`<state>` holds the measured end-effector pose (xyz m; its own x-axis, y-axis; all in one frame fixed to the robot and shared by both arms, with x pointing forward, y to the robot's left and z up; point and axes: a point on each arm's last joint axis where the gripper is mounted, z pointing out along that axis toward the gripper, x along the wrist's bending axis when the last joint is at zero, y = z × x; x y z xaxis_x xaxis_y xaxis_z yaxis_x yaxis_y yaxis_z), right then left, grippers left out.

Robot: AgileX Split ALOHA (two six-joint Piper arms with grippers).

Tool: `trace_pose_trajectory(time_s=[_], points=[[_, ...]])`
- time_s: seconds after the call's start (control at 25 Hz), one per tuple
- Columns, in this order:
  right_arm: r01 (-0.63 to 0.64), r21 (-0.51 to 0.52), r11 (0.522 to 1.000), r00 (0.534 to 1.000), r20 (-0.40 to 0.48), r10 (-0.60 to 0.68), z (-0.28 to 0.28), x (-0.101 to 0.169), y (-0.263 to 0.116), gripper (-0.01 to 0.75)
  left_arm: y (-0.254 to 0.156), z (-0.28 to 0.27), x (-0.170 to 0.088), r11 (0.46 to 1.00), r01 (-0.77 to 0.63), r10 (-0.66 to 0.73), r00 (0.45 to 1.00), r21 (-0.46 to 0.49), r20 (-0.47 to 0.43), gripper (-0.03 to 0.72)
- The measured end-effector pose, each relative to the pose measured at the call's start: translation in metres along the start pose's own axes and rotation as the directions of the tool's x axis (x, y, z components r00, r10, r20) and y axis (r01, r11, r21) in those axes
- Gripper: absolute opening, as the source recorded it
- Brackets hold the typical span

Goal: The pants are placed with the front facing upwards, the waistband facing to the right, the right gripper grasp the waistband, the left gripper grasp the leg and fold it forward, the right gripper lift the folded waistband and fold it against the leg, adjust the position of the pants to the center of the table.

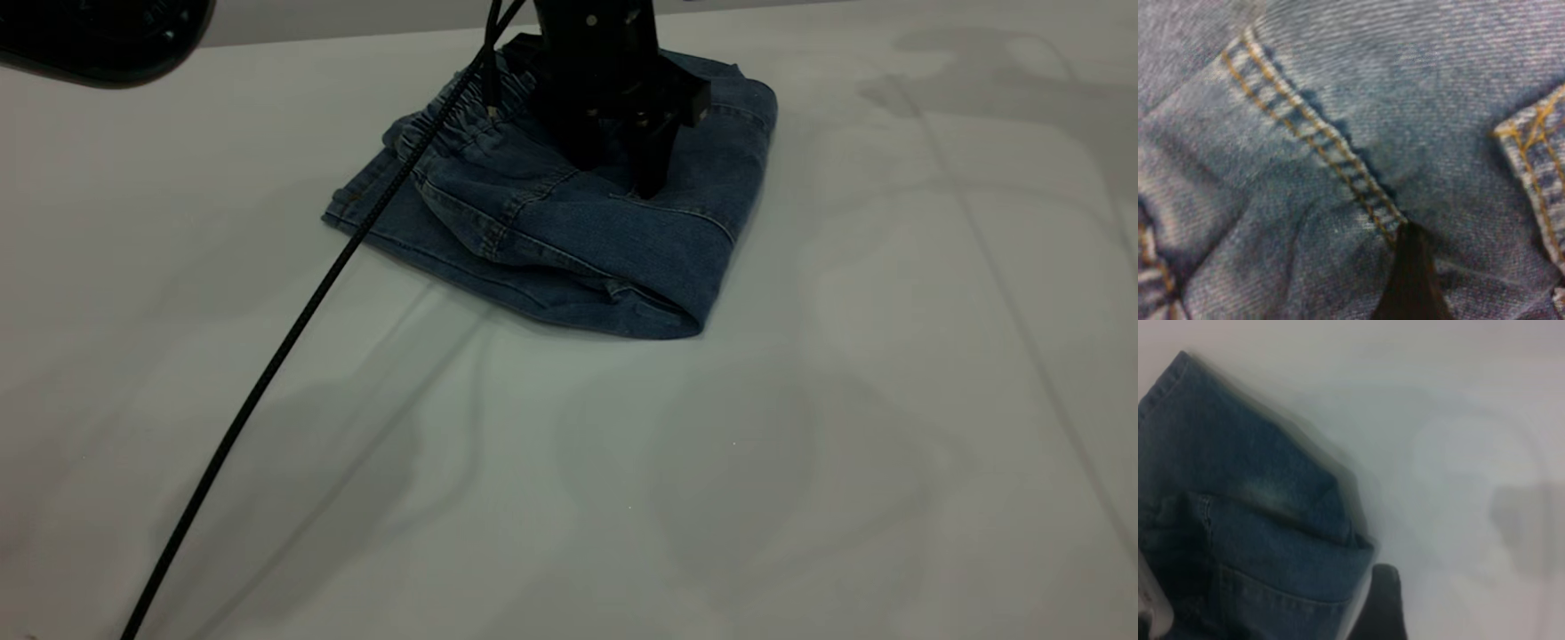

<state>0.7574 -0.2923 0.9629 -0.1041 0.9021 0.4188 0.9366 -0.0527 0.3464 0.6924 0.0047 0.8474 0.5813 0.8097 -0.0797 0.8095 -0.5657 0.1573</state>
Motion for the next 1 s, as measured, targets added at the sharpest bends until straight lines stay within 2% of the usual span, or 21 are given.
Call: trace_pose_trajectory(time_s=[0.2, 0.52, 0.88, 1.0], points=[[0.003, 0.000, 1.000, 1.000, 0.000, -0.003, 0.000, 0.000, 0.000, 0.566, 0.000, 0.000, 0.000, 0.995, 0.099, -0.099, 0.995, -0.004, 0.000, 0.482], [0.008, 0.004, 1.000, 1.000, -0.001, -0.008, 0.000, 0.000, 0.000, 0.566, 0.000, 0.000, -0.003, 0.986, 0.165, -0.165, 0.986, 0.001, 0.011, 0.482], [0.020, 0.007, 1.000, 1.000, -0.002, -0.020, 0.000, 0.000, -0.001, 0.566, 0.001, -0.001, -0.022, 0.969, 0.243, -0.245, 0.948, 0.036, 0.202, 0.482], [0.020, 0.011, 1.000, 1.000, -0.003, -0.020, 0.000, 0.000, -0.001, 0.566, 0.002, -0.001, -0.024, 0.955, 0.292, -0.296, 0.930, 0.050, 0.220, 0.482]])
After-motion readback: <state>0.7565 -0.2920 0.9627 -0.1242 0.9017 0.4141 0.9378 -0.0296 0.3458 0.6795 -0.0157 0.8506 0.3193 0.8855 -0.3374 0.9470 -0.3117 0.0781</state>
